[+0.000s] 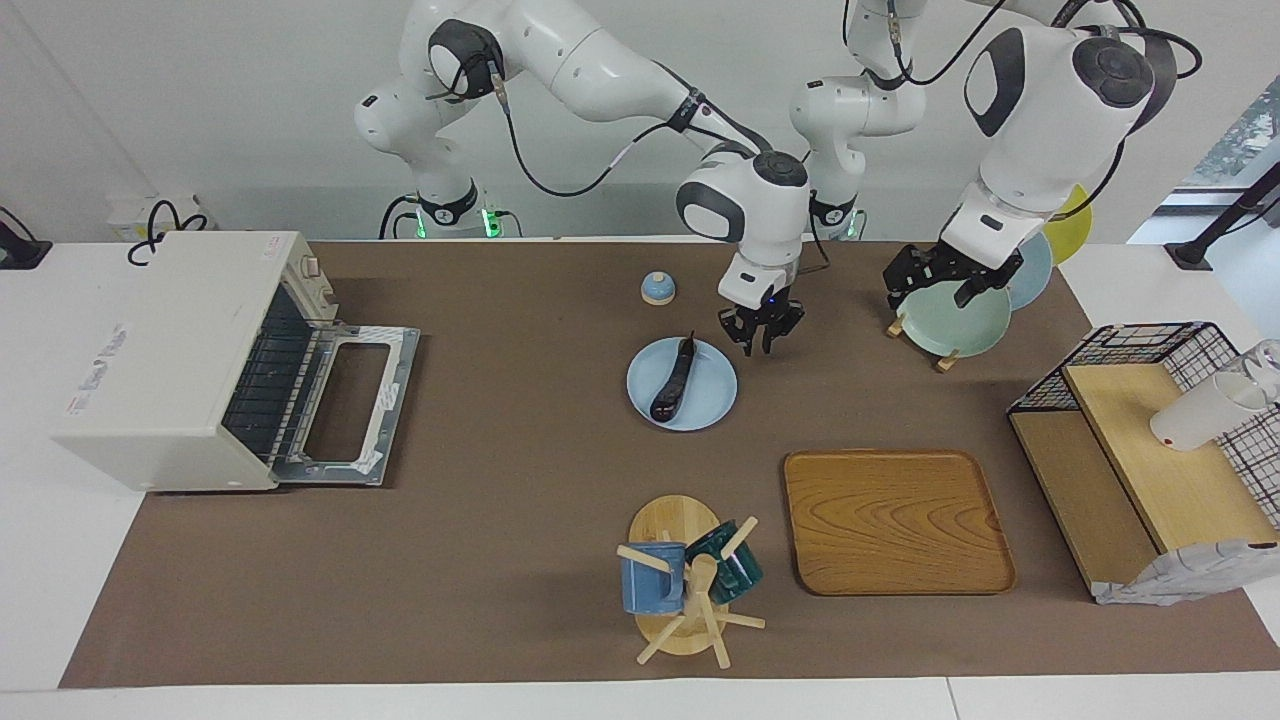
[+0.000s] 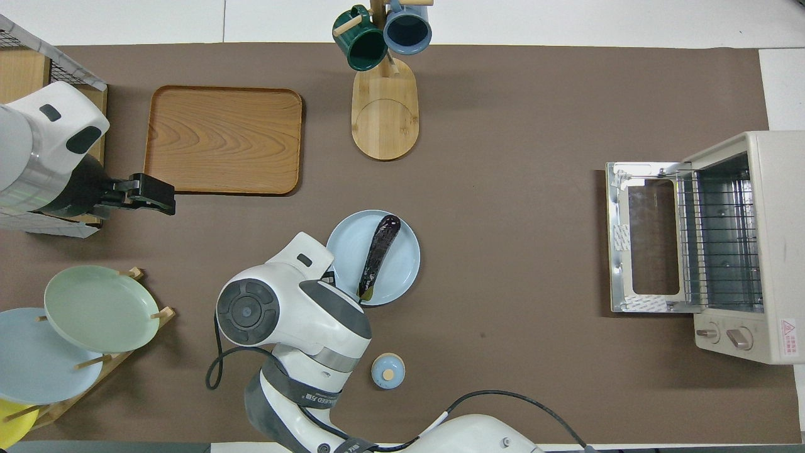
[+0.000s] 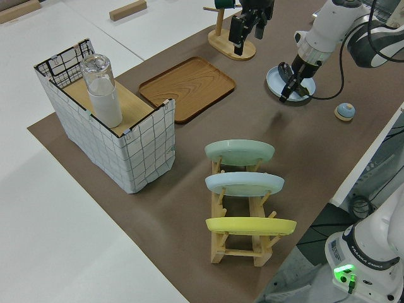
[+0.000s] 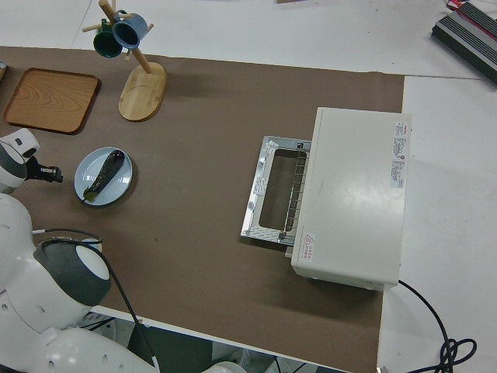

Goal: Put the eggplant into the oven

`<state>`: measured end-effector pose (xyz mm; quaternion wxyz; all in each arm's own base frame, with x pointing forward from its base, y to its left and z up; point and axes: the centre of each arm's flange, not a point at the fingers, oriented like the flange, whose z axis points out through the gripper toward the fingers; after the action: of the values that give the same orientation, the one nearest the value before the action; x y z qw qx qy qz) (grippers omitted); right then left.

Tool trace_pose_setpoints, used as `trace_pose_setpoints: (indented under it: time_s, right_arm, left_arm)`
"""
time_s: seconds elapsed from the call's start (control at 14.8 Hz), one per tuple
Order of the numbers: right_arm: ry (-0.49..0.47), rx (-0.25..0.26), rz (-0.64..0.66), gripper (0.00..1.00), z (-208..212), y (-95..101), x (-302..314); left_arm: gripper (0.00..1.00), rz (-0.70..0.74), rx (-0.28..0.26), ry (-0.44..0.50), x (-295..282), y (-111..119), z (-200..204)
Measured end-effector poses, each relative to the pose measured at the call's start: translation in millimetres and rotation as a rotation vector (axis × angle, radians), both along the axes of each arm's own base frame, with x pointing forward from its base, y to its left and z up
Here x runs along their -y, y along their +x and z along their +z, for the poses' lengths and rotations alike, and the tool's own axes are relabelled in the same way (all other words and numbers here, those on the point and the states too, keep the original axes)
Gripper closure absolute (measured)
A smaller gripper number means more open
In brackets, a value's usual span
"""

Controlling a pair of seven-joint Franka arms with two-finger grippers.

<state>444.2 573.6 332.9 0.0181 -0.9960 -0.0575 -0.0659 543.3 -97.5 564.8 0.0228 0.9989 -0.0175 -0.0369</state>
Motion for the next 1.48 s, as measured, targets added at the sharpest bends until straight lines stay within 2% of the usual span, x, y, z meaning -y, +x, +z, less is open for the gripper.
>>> trace_pose_setpoints:
  time_s: [0.07, 0.13, 0.2, 0.34, 0.4, 0.54, 0.61, 0.67, 1.01, 1.21, 1.28, 1.48]
  right_arm:
    - [-0.016, 0.011, 0.006, 0.62, -2.7, 1.6, 2.8]
    - [-0.03, 0.015, 0.009, 0.62, -6.8, 3.2, 6.1]
    - [-0.042, 0.018, 0.012, 0.57, -10.5, 4.1, 8.9]
    - [-0.057, 0.027, 0.019, 0.42, -13.6, 6.0, 12.3]
    - [-0.059, 0.027, 0.019, 0.42, -14.2, 7.4, 13.8]
    - [-0.065, 0.024, 0.023, 0.53, -17.0, 8.7, 16.5]
    - [-0.068, 0.022, 0.026, 0.53, -19.8, 7.9, 17.4]
    - [-0.069, 0.02, 0.029, 0.6, -23.1, 6.5, 18.0]
    - [-0.074, 0.011, 0.038, 0.63, -39.3, -0.2, 22.6]
    - [-0.075, 0.018, 0.051, 0.93, -34.8, -0.1, 23.9]
    - [-0.075, 0.022, 0.054, 0.96, -30.1, 0.3, 24.5]
    - [-0.143, 0.02, 0.066, 0.96, -24.6, -0.9, 30.2]
  left_arm:
    - [0.0, -0.011, -0.007, 0.004, -0.4, -1.5, 0.6]
    - [0.0, -0.022, -0.021, 0.012, -1.3, -3.5, 1.3]
    - [0.0, -0.03, -0.033, 0.018, -2.0, -5.3, 3.2]
    - [0.0, -0.036, -0.049, 0.024, -2.7, -8.6, 13.0]
    - [0.0, -0.037, -0.058, 0.025, -3.0, -10.4, 19.1]
    - [0.0, -0.038, -0.064, 0.025, -3.3, -11.9, 29.8]
    - [0.0, -0.038, -0.06, 0.025, -3.4, -11.4, 32.6]
    - [0.0, -0.038, -0.055, 0.024, -3.4, -10.4, 33.6]
    - [0.0, -0.024, -0.016, 0.018, -8.9, 1.2, 26.9]
    - [0.0, -0.017, -0.017, 0.018, -12.3, 3.2, 21.3]
    - [0.0, -0.017, -0.018, 0.019, -12.3, 3.1, 20.9]
    - [0.0, -0.017, -0.014, 0.018, -12.4, 2.4, 25.4]
